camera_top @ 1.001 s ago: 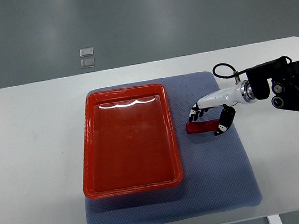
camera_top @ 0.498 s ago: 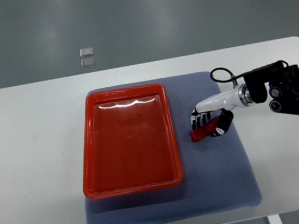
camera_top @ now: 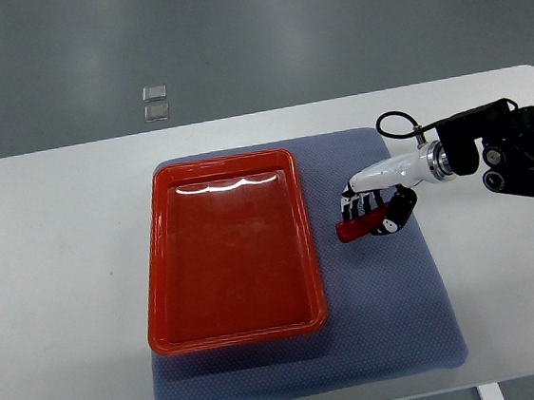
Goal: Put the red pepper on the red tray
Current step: 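Lift the pepper and carry it with the right hand over the tray, then open the right hand to drop the pepper and withdraw upward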
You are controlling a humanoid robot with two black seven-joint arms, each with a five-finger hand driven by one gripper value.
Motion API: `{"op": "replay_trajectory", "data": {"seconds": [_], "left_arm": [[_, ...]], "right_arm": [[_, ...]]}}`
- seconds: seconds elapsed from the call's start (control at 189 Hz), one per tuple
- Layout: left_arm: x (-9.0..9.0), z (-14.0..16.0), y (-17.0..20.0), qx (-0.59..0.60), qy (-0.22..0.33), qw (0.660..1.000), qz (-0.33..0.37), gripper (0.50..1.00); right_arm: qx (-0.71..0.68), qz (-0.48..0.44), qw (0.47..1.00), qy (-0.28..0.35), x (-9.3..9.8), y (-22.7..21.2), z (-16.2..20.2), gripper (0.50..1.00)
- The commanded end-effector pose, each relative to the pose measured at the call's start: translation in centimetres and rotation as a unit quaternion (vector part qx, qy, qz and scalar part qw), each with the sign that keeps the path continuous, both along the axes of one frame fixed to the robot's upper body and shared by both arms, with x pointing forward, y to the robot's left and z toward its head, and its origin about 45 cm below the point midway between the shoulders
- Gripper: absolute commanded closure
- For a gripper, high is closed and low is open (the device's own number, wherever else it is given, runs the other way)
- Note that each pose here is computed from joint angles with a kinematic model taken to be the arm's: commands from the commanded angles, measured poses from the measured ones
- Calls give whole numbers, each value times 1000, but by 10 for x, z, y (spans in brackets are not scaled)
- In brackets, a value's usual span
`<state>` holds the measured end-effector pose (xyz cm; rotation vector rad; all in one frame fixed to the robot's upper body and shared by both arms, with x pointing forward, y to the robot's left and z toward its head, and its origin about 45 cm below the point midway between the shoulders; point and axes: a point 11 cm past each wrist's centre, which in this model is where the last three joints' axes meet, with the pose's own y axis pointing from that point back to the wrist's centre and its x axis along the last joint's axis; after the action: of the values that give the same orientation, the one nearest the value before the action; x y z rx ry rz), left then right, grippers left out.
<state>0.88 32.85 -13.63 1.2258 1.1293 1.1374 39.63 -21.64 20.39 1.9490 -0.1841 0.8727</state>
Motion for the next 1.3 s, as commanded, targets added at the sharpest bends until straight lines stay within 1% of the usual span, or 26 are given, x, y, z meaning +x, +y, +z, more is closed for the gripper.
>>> {"op": "replay_trajectory", "data": {"seconds": [0.0, 0.058, 0.127, 0.217, 0.313, 0.371, 0.461, 0.551, 0.657, 0.768, 0.864, 0.906, 1.038, 1.118, 1.144, 1.166, 1.219, 1.293], "left_arm": [[0, 0, 0, 0, 0, 1000, 0, 500], [0, 0, 0, 1, 0, 1000, 0, 500], [0, 0, 0, 0, 0, 1000, 0, 500], [0, 0, 0, 0, 0, 1000, 0, 500], [0, 0, 0, 0, 0, 1000, 0, 500], [0, 0, 0, 0, 0, 1000, 0, 500], [0, 0, 0, 0, 0, 1000, 0, 500], [0, 0, 0, 0, 0, 1000, 0, 500], [0, 0, 0, 0, 0, 1000, 0, 500], [0, 0, 0, 0, 0, 1000, 0, 500], [0, 0, 0, 0, 0, 1000, 0, 500], [0, 0, 0, 0, 0, 1000, 0, 500], [0, 0, 0, 0, 0, 1000, 0, 500], [0, 0, 0, 0, 0, 1000, 0, 500], [0, 0, 0, 1, 0, 1000, 0, 500], [0, 0, 0, 0, 0, 1000, 0, 500], [0, 0, 0, 0, 0, 1000, 0, 500], [0, 0, 0, 0, 0, 1000, 0, 500]], "right_arm": [[2, 1, 1000, -23, 13, 5, 19, 991], [7, -1, 999, -40, 23, 8, 33, 991], [23, 7, 998, -64, 35, 26, 55, 991], [40, 20, 996, -78, 42, 49, 69, 991], [49, 36, 995, -84, 44, 73, 75, 989], [57, 52, 994, -81, 41, 92, 74, 985], [89, 73, 990, -80, 38, 134, 79, 983], [100, 84, 988, -78, 36, 158, 77, 981], [109, 96, 987, -68, 31, 178, 68, 979], [125, 114, 984, -58, 17, 201, 55, 969], [129, 116, 983, -51, 12, 212, 46, 963], [129, 114, 984, -47, 12, 215, 42, 953], [129, 100, 986, -43, 15, 209, 33, 897], [133, 96, 986, -43, 14, 208, 29, 885], [135, 94, 985, -44, 14, 208, 28, 863], [136, 93, 985, -44, 13, 207, 27, 855], [137, 91, 985, -45, 13, 207, 25, 844], [138, 89, 985, -43, 12, 206, 22, 787]]}}
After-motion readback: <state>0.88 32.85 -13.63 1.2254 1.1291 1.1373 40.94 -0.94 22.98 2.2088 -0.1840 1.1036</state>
